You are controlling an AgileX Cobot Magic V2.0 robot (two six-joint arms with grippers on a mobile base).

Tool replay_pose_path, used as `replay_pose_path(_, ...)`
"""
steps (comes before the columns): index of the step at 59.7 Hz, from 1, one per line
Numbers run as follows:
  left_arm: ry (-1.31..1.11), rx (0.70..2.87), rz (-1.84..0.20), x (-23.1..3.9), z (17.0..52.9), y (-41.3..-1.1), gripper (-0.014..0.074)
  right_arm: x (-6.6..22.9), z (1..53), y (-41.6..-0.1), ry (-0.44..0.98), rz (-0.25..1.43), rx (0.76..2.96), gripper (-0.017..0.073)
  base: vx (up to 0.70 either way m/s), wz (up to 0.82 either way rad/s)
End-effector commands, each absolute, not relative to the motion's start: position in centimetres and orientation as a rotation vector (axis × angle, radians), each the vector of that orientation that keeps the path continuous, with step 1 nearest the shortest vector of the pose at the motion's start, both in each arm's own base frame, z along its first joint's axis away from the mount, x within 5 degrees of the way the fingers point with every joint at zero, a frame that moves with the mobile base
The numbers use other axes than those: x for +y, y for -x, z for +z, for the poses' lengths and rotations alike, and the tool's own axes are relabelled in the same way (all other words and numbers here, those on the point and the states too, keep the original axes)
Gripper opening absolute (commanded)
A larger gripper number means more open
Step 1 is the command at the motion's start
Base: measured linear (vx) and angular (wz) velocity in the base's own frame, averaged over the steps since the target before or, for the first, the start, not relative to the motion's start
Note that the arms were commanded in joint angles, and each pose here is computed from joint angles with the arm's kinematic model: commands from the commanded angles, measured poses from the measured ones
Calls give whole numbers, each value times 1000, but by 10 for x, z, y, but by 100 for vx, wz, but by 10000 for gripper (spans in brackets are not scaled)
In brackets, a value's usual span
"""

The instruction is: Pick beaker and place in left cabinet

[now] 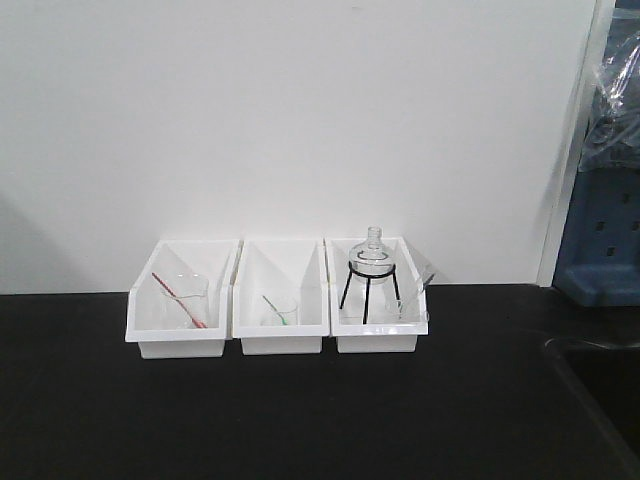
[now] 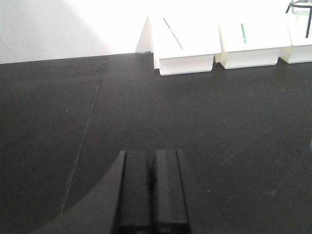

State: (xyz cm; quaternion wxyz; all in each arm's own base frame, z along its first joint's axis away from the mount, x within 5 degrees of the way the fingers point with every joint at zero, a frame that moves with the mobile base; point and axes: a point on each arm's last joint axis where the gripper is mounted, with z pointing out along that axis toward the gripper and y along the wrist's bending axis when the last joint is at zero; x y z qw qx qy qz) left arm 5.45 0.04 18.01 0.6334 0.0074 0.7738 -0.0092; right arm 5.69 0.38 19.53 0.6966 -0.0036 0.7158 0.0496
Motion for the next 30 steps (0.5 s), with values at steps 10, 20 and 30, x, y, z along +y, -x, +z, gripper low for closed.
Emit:
replay_pose_path(10,-21,1666,-40,-1,192,-54,4,5,202,-56,32,110,1507,-8,0,0)
replay_pose_path(20,-21,1666,-40,-1,192,-54,4,5,202,-56,32,110,1507,-8,0,0)
replay_pose_path(30,-21,1666,-40,-1,192,-54,4,5,202,-56,32,110,1507,-8,0,0)
